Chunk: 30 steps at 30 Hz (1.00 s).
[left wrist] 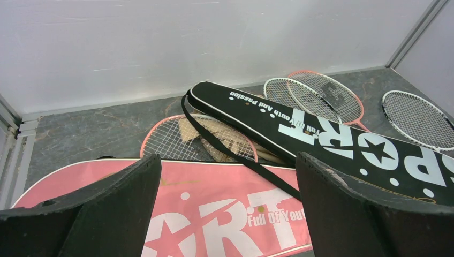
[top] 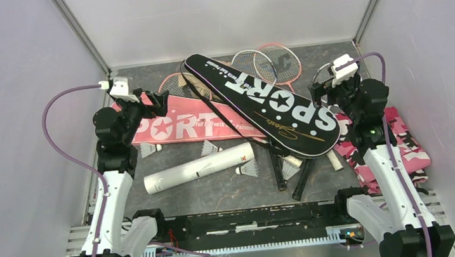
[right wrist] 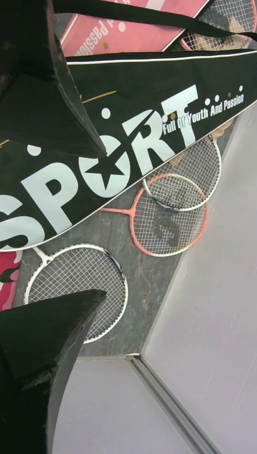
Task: Pack up the badminton gear
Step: Open the lid of the shuttle tube.
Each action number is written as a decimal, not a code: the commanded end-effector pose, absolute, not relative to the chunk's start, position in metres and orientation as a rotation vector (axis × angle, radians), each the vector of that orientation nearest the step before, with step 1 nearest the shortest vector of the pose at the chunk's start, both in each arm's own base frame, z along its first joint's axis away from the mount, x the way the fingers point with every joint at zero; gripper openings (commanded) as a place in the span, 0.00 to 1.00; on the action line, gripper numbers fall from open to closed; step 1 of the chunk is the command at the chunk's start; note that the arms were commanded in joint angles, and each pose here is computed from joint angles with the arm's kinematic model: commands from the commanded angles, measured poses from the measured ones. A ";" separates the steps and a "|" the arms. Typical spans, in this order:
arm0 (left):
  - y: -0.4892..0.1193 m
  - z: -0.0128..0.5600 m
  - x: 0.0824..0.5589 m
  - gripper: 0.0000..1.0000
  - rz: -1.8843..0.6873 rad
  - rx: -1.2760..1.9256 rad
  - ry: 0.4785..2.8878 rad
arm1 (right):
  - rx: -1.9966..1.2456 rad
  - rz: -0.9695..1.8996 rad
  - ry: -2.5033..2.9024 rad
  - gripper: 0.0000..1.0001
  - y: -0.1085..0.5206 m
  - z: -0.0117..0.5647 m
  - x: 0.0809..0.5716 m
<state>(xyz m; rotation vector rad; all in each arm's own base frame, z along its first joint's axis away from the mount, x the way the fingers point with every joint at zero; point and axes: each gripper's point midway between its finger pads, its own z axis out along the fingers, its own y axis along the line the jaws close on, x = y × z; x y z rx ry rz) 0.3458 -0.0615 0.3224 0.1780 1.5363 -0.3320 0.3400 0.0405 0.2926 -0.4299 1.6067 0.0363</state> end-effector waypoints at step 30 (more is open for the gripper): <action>-0.080 0.306 0.308 1.00 -0.272 0.636 1.680 | -0.641 -0.088 1.653 0.98 0.029 0.327 0.336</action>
